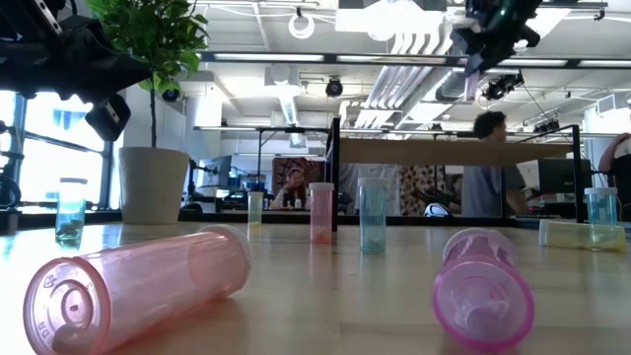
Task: Pick and place medicine bottles onto shelf by color
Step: Put the top purple pill bottle on the shelf
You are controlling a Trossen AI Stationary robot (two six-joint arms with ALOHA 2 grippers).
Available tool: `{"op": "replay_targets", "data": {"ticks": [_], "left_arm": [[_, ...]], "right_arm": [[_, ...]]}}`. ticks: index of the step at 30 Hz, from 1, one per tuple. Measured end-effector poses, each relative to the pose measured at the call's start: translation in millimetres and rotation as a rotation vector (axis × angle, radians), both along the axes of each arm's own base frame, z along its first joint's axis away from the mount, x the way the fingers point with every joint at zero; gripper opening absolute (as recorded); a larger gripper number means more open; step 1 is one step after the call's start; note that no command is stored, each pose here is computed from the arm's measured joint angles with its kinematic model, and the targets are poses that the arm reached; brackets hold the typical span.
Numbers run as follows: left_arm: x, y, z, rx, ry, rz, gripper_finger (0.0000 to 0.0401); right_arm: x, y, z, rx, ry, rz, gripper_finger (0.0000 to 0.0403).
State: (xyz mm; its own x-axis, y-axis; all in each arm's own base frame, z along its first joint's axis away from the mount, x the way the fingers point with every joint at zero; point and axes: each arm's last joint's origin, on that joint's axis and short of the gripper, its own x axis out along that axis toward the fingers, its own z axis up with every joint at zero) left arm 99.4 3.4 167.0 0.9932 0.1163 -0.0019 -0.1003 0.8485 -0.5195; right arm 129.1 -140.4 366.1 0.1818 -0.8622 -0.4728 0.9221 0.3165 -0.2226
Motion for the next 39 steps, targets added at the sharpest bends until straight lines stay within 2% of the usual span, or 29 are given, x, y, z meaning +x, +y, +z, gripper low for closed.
{"op": "replay_targets", "data": {"ticks": [8,14,27,39], "left_arm": [[0.0,0.0,0.0,0.0,0.0,0.0,0.0],[0.0,0.0,0.0,0.0,0.0,0.0,0.0],[0.0,0.0,0.0,0.0,0.0,0.0,0.0],[0.0,0.0,0.0,0.0,0.0,0.0,0.0]], "right_arm": [[6.6,-12.4,-23.7,0.179,-0.028,-0.126,0.0099],[7.5,-15.2,-35.8,0.236,0.014,-0.232,0.0099],[20.1,-33.0,-58.1,0.249,0.015,-0.43,0.0099],[22.9,-49.4,-73.3,0.284,0.036,-0.501,0.0099]]}}
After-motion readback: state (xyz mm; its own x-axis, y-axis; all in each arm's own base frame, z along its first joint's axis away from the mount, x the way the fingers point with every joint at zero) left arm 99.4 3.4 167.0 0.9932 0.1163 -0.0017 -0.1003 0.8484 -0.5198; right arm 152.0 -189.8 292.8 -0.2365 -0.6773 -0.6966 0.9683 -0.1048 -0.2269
